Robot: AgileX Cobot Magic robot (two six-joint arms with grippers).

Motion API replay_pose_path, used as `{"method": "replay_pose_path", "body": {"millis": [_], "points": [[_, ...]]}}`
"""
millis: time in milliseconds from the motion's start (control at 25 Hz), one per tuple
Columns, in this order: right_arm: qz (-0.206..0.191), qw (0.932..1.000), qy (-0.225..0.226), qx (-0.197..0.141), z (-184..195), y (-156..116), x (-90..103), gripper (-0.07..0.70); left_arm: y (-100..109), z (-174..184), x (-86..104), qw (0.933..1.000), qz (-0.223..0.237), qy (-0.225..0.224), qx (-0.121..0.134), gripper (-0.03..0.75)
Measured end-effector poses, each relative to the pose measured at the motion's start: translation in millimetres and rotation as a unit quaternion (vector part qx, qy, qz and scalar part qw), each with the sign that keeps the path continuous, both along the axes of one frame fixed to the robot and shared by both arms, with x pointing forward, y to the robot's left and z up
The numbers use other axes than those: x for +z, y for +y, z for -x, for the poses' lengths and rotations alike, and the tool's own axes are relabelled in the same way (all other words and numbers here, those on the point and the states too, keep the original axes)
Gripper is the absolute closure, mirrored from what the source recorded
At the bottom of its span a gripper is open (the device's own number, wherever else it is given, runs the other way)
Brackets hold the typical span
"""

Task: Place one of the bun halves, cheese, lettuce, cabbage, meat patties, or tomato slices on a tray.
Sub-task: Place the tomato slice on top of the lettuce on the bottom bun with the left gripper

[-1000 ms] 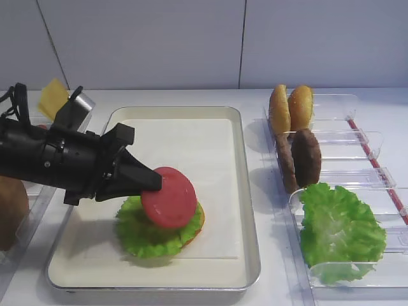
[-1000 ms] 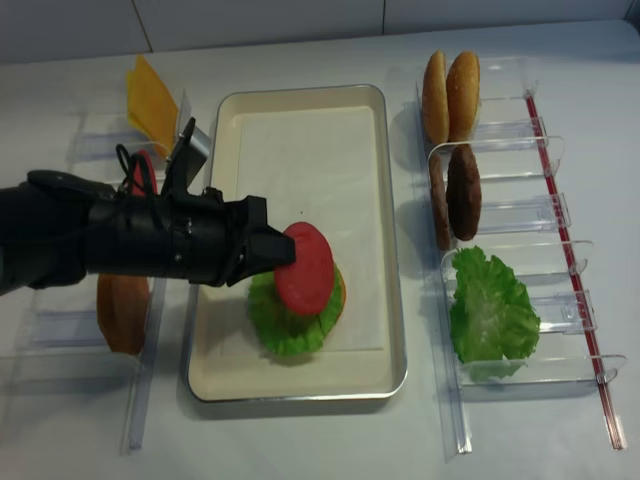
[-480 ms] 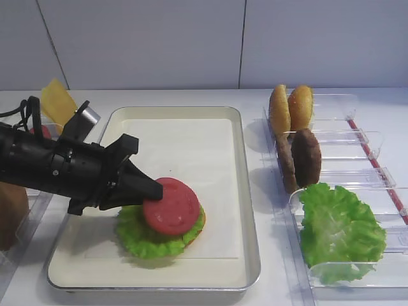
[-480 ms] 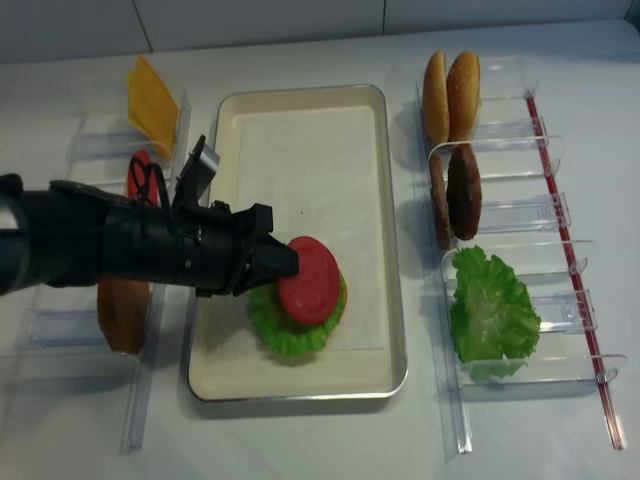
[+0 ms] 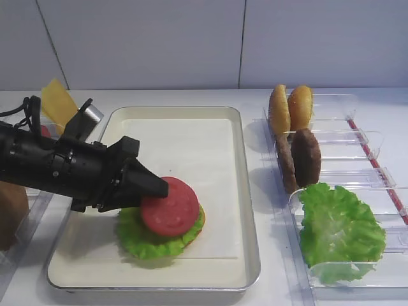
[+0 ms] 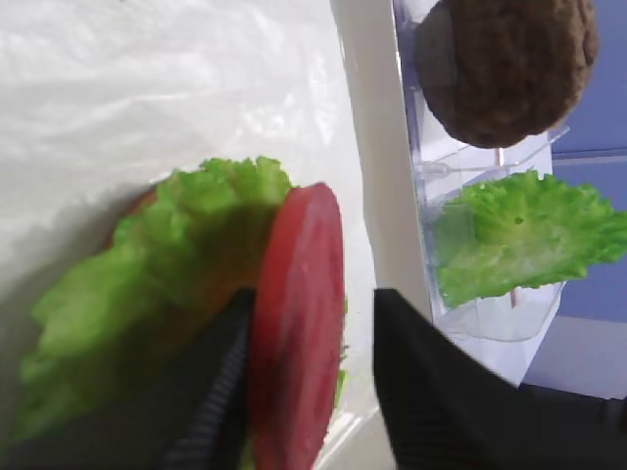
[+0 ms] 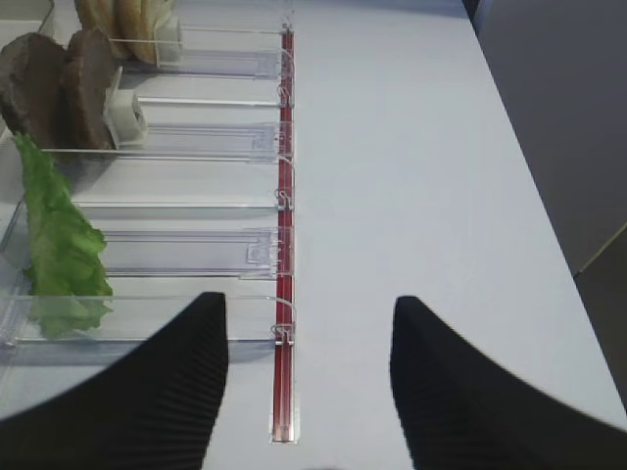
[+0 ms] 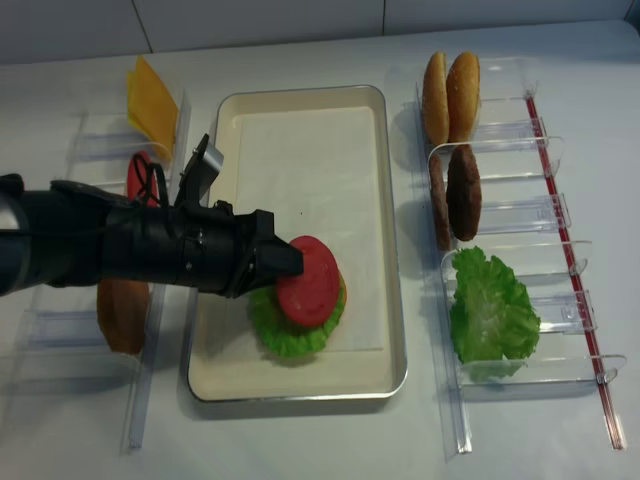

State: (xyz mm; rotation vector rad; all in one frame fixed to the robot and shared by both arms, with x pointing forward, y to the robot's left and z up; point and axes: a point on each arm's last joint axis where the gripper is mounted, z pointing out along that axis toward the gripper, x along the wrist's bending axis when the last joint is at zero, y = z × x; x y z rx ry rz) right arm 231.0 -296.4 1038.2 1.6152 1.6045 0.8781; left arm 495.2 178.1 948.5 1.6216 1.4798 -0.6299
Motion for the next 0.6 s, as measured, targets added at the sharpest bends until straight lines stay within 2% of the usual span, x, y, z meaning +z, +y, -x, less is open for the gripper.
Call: {"method": "replay_pose_path", "body": {"millis": [120, 240, 440, 600], "points": [[0.000, 1.0000, 0.000, 0.000, 0.0, 0.0, 0.0, 0.230, -0.1, 0.1, 0.1, 1.0000, 0.000, 0.000, 0.000, 0.355], [0.000, 1.0000, 0.000, 0.000, 0.0, 0.0, 0.0, 0.230, 0.0, 0.2, 0.0, 1.0000, 0.000, -0.001, -0.002, 0.271], [0.000, 1.0000, 0.000, 0.000, 0.0, 0.0, 0.0, 0.230, 0.0, 0.1, 0.3, 0.9999, -0.004, -0.009, -0.011, 0.246], [0.000, 1.0000, 0.000, 0.000, 0.0, 0.0, 0.0, 0.230, 0.1, -4.5, 4.7, 0.9990, -0.022, -0.023, -0.032, 0.244]]}}
